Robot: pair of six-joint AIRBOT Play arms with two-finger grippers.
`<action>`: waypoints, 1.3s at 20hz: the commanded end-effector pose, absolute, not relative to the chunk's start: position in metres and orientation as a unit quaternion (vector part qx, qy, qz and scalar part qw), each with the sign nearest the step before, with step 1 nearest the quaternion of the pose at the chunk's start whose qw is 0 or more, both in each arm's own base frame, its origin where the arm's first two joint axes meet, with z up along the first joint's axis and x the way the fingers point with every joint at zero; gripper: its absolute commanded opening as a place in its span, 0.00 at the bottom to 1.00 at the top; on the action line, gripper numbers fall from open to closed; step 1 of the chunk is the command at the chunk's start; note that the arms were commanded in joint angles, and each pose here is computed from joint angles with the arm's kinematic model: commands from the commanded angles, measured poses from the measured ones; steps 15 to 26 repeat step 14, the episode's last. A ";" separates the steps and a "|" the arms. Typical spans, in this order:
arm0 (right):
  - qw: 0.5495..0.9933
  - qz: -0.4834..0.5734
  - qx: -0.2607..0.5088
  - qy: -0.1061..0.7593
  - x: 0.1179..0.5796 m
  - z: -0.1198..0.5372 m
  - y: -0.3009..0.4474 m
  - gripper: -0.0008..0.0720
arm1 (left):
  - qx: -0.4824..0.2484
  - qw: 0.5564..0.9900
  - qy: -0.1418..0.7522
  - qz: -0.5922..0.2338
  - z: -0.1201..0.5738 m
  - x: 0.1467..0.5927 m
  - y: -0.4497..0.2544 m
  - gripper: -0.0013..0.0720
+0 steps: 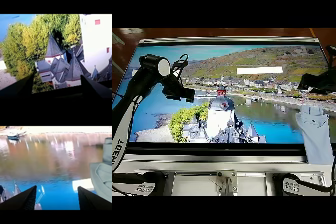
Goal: Fold the shirts.
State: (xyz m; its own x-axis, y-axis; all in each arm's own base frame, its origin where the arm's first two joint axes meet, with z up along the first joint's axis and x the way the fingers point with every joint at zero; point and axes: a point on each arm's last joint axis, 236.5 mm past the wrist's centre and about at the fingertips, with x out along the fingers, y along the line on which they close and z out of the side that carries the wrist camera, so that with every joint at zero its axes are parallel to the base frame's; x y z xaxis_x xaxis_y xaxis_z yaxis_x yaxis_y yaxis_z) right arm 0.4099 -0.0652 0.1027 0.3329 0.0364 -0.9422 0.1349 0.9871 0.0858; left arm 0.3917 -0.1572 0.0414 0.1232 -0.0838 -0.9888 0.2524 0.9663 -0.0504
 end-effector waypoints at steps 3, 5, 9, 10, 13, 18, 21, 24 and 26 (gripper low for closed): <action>0.811 -0.001 0.033 0.584 0.413 0.101 -0.030 0.89 | 0.069 0.741 0.661 -0.101 0.039 0.389 -0.151 0.90; 0.811 0.005 0.039 0.584 0.413 0.101 -0.026 0.89 | 0.068 0.744 0.657 -0.102 0.039 0.391 -0.152 0.90; 0.811 0.004 0.038 0.584 0.413 0.101 -0.027 0.89 | 0.066 0.752 0.648 -0.105 0.040 0.397 -0.154 0.90; 0.811 0.004 0.038 0.584 0.413 0.101 -0.027 0.89 | 0.066 0.752 0.648 -0.105 0.040 0.397 -0.154 0.90; 0.811 0.004 0.038 0.584 0.413 0.101 -0.027 0.89 | 0.066 0.752 0.648 -0.104 0.040 0.397 -0.154 0.90; 0.811 0.004 0.038 0.584 0.413 0.101 -0.027 0.89 | 0.066 0.752 0.648 -0.104 0.040 0.397 -0.154 0.90; 0.811 0.004 0.038 0.584 0.413 0.101 -0.027 0.89 | 0.066 0.752 0.648 -0.104 0.040 0.397 -0.154 0.90; 0.811 0.004 0.038 0.584 0.413 0.101 -0.027 0.89 | 0.066 0.752 0.648 -0.104 0.040 0.397 -0.154 0.90; 0.811 0.004 0.038 0.584 0.413 0.101 -0.027 0.89 | 0.066 0.752 0.648 -0.104 0.040 0.397 -0.154 0.90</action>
